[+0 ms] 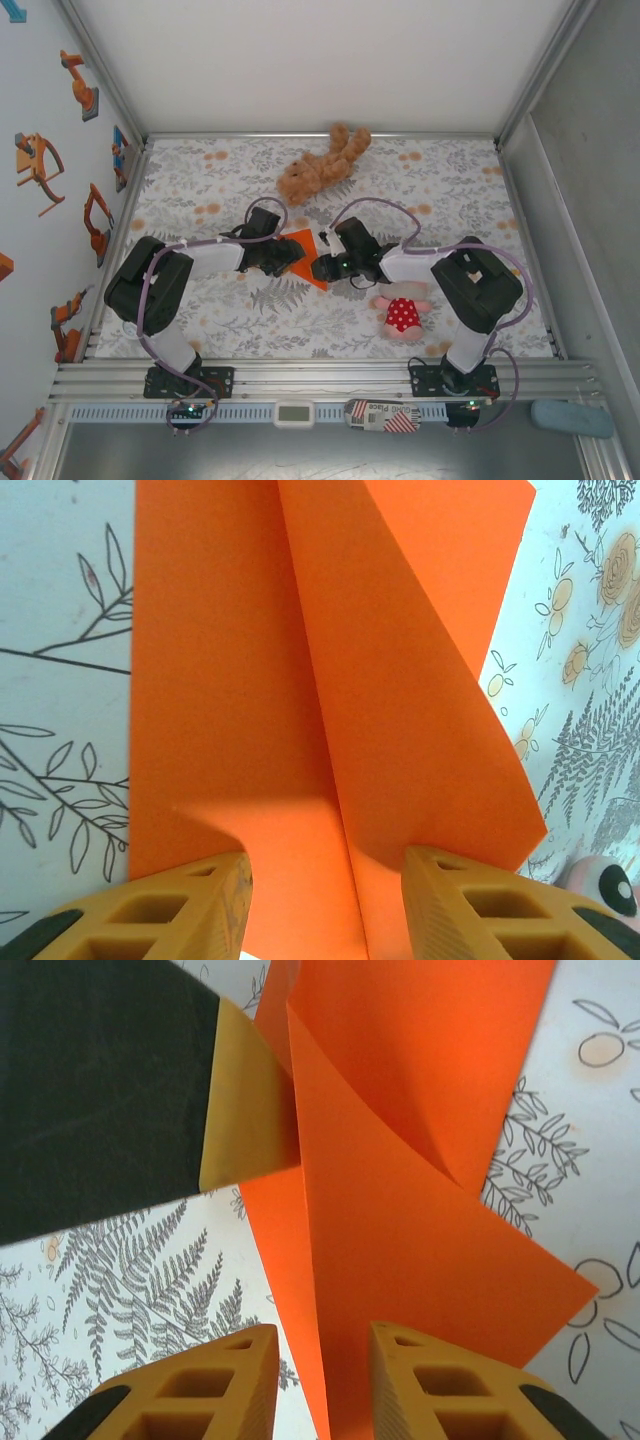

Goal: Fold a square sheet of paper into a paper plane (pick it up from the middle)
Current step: Fourth fold the wing at the center of the table.

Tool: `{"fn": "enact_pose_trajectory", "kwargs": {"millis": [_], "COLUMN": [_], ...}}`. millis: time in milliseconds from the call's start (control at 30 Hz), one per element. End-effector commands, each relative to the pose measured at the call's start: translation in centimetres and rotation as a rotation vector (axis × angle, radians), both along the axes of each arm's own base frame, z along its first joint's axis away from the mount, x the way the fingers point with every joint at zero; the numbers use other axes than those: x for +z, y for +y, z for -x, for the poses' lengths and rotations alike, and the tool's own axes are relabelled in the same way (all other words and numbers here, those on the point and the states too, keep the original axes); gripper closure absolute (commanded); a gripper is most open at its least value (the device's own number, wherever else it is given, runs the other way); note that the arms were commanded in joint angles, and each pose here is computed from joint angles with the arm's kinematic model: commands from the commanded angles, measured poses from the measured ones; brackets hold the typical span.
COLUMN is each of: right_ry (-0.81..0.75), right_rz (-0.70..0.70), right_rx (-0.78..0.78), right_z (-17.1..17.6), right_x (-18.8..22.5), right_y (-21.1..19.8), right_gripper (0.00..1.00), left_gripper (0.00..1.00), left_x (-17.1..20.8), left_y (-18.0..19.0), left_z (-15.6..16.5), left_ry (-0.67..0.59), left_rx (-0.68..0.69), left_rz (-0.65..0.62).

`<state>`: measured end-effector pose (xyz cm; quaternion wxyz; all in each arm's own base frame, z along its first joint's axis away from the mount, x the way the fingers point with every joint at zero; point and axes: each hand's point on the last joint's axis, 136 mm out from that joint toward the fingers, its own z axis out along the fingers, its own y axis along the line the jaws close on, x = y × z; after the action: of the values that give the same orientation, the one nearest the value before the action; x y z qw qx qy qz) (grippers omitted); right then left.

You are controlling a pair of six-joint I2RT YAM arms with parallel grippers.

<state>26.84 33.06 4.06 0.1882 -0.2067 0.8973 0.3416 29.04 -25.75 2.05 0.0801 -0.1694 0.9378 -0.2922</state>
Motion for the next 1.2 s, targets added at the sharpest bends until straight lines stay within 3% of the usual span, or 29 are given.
{"fn": "enact_pose_trajectory", "kwargs": {"millis": [0,533,1167], "right_ry": [-0.008,-0.057,-0.067], "right_rz": [0.044,0.182,0.144], "right_rx": [-0.004,0.035,0.061], "right_z": [-0.5,-0.2,0.1], "right_x": [-0.4,-2.1,-1.6], "right_y": [0.0,0.7,1.4], "right_gripper": [0.69,0.67,0.94], "left_gripper": [0.55,0.62,0.64], "left_x": [-4.6,-3.4,-2.2], "left_y": [3.3,2.9,3.0], "left_z": [3.9,3.4,3.0], "left_ry": [0.158,0.107,0.067], "left_rx": [-0.006,0.005,0.008], "left_rz": [-0.17,-0.127,-0.123]}}
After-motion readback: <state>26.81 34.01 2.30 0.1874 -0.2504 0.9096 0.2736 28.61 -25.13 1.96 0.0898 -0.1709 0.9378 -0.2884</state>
